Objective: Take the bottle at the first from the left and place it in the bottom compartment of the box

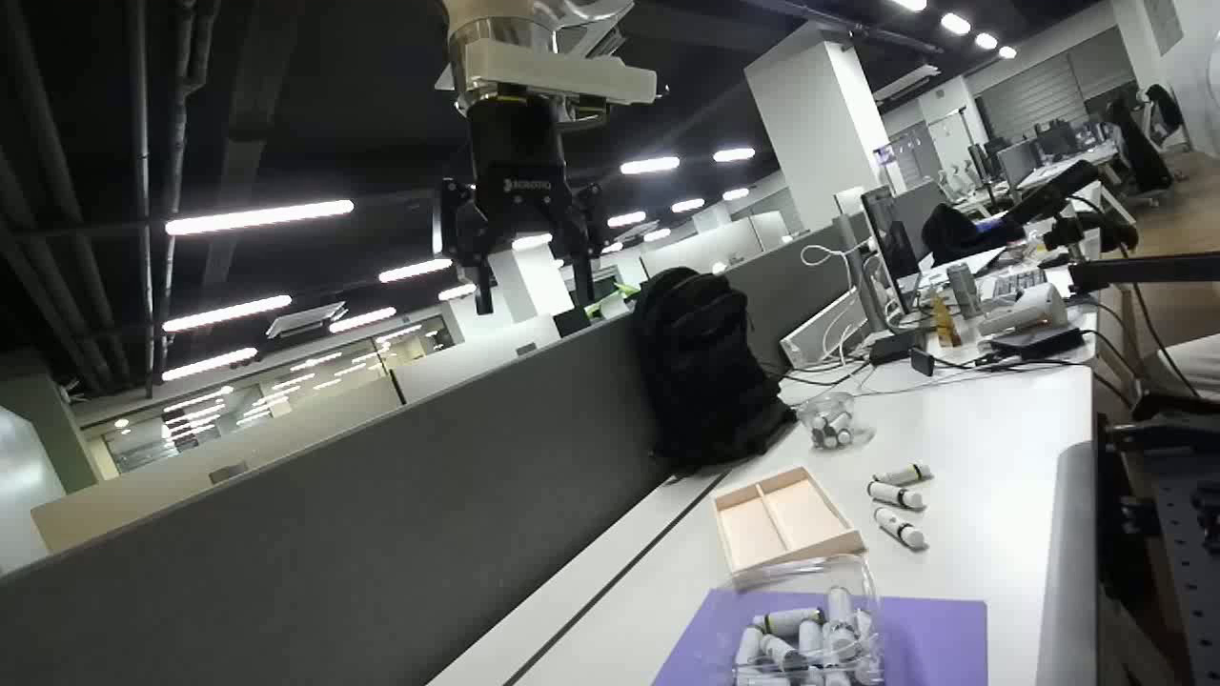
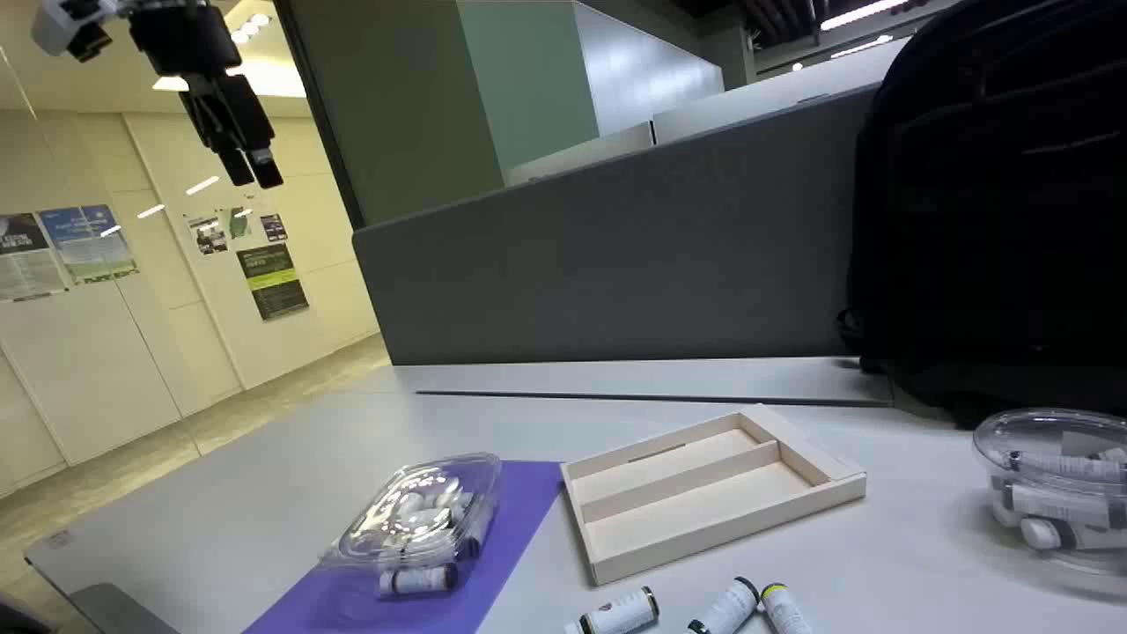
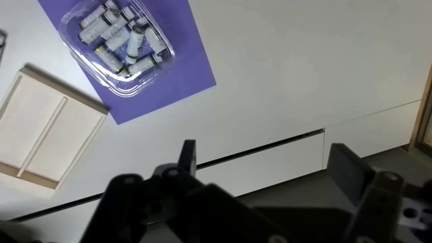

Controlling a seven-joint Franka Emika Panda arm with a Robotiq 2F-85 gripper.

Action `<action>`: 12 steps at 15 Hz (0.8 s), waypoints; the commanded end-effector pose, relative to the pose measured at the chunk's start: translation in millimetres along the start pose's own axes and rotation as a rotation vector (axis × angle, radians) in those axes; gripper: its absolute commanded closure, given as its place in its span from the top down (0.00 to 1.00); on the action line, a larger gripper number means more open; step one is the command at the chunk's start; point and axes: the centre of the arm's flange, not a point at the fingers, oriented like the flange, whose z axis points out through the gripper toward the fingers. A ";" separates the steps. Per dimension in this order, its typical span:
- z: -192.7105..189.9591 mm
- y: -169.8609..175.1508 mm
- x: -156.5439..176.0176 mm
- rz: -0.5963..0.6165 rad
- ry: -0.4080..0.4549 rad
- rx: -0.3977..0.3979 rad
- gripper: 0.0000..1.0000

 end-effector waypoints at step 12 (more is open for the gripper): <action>6.5 7.7 -2.2 0.019 0.046 -0.009 1.00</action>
